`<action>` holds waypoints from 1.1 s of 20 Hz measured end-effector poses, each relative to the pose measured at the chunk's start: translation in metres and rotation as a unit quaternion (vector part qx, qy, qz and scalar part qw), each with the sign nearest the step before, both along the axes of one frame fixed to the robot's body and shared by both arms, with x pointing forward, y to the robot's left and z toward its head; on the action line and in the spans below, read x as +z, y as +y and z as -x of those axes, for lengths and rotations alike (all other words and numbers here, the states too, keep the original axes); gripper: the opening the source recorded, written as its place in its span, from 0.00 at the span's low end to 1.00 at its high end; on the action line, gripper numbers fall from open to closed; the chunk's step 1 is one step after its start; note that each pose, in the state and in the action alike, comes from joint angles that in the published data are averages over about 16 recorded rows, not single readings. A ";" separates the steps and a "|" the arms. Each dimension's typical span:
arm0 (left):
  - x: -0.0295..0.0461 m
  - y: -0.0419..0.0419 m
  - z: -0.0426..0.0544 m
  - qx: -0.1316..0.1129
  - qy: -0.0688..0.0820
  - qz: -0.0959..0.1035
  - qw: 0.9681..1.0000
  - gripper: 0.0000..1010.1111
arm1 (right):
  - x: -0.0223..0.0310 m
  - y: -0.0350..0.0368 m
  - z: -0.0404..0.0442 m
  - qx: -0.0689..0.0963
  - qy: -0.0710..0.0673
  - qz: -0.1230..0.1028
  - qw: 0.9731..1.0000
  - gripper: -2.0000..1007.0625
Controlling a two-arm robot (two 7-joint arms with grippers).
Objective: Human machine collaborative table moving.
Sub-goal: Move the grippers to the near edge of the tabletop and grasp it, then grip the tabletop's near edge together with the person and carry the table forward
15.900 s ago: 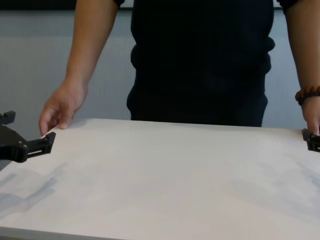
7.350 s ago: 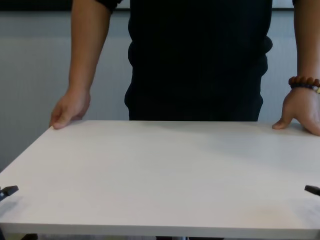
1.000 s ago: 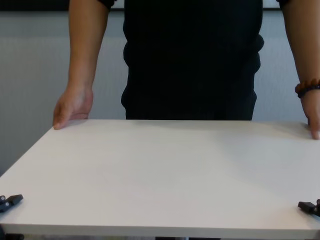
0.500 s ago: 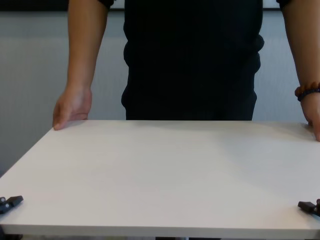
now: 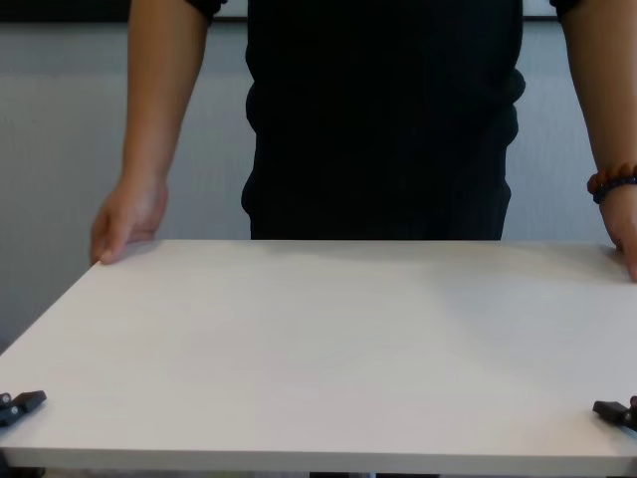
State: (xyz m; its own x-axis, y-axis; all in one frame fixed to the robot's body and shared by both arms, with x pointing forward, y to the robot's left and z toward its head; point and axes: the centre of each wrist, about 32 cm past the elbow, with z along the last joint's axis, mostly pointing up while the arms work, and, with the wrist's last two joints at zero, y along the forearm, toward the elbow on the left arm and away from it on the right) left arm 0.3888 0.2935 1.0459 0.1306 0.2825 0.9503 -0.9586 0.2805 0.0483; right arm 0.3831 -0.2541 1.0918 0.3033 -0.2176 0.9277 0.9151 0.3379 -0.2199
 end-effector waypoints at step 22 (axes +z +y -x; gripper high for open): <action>0.0101 -0.0058 -0.0067 -0.023 -0.006 0.008 1.000 0.27 | 0.0112 -0.0052 -0.0026 0.016 -0.021 0.001 1.000 0.29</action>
